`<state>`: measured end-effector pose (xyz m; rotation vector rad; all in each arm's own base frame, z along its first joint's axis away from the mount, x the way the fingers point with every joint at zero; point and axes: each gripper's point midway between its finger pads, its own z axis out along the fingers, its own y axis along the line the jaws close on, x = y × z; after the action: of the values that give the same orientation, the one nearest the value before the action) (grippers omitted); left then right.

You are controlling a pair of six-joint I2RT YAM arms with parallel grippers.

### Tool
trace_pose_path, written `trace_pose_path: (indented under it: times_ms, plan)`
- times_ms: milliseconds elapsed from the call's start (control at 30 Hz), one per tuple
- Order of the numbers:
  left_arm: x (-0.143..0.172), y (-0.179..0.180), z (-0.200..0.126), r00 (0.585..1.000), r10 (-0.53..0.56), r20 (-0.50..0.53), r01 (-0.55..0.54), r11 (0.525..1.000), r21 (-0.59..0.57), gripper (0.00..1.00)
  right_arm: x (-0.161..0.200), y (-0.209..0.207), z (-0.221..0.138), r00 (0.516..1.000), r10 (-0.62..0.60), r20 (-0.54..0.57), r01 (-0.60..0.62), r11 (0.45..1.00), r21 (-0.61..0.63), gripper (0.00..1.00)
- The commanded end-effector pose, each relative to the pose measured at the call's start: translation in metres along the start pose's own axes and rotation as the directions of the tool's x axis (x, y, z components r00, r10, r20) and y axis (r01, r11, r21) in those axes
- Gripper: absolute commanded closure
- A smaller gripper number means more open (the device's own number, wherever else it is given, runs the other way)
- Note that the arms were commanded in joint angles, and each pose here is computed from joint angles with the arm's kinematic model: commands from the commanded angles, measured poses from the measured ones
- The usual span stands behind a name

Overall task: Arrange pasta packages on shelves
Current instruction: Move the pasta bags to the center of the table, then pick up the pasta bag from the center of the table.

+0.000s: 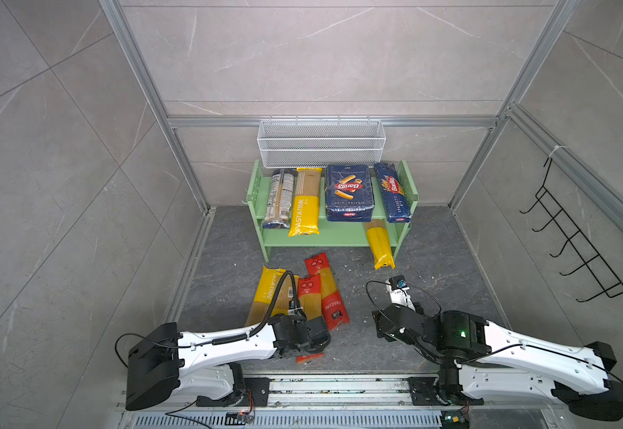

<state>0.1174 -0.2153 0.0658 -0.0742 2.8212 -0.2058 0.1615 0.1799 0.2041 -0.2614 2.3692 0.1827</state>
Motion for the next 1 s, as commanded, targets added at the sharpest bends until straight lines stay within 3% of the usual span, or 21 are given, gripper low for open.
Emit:
trace_pose_path:
  times_ms: [0, 600, 833, 967]
  plan:
    - [-0.006, -0.017, -0.005, 0.998, 0.053, 0.015, -0.053, 0.998, 0.019, 0.03, -0.004, -0.006, -0.007, 1.0, -0.003, 0.013, 0.003, 1.0, 0.008, 0.18]
    - [0.02, -0.031, 0.063, 0.996, 0.04, -0.085, -0.04, 0.999, 0.001, 0.01, 0.0, -0.017, -0.012, 1.0, 0.017, 0.018, -0.018, 1.0, 0.012, 0.18]
    - [0.035, -0.01, 0.074, 0.992, -0.002, -0.128, -0.004, 0.999, -0.045, 0.22, -0.002, -0.022, -0.017, 0.999, 0.032, 0.025, -0.032, 0.999, 0.013, 0.18]
    - [0.045, 0.011, 0.077, 0.987, -0.006, -0.164, -0.012, 0.994, -0.109, 0.44, -0.003, -0.018, -0.017, 0.999, 0.033, 0.015, -0.033, 0.999, 0.002, 0.18]
